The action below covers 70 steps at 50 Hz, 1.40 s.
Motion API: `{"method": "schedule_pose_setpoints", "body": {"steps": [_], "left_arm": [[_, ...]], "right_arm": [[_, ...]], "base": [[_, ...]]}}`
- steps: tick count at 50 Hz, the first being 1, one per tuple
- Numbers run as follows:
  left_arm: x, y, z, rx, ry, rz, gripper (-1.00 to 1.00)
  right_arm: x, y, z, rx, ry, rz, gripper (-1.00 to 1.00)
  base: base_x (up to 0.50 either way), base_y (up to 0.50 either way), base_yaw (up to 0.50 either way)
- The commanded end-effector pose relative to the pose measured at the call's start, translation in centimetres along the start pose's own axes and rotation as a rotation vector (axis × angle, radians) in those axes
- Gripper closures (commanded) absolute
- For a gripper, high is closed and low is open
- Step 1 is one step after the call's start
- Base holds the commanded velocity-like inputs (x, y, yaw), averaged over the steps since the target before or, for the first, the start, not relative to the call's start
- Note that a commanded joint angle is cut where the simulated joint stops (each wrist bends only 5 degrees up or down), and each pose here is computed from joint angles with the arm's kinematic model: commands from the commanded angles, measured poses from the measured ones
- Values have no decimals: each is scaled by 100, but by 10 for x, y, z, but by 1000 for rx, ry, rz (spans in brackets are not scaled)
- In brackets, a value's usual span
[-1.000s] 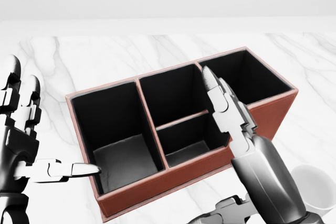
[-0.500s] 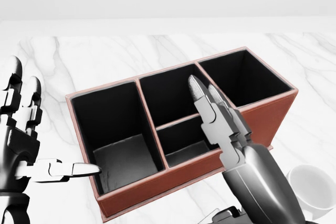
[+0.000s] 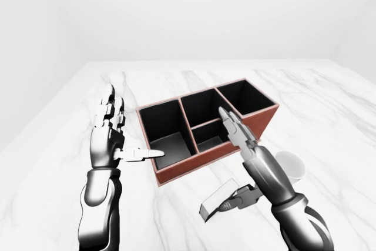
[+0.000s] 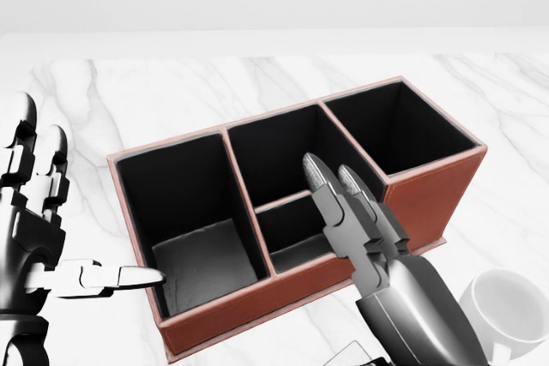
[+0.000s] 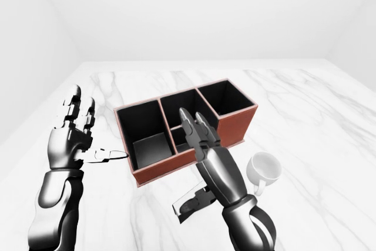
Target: Pick up the book and place it in the front compartment of the caddy.
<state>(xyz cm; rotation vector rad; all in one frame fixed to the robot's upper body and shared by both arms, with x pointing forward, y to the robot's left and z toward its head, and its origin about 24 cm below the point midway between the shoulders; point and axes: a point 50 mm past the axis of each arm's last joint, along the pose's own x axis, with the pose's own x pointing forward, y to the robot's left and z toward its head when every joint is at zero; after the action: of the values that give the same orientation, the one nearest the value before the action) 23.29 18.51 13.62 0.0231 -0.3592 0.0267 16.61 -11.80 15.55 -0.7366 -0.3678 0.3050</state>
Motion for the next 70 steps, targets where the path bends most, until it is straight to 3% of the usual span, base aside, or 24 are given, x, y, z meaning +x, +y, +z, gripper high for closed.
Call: {"method": "schedule_pose_setpoints", "body": {"steps": [1,33,70], "left_arm": [[0,0,0,0,-1,0,-100],[0,1,0,-1,0,3,-100],[1,1,-1,0,3,1,-100]], "right_arm": [[-4,6,-5,-25,34,22,-100],[-6,12,-12,-143,14,20,-100],[-3,18,-23,-223,76,8,-100]], "base": [[0,0,0],[0,0,0],[0,0,0]]}}
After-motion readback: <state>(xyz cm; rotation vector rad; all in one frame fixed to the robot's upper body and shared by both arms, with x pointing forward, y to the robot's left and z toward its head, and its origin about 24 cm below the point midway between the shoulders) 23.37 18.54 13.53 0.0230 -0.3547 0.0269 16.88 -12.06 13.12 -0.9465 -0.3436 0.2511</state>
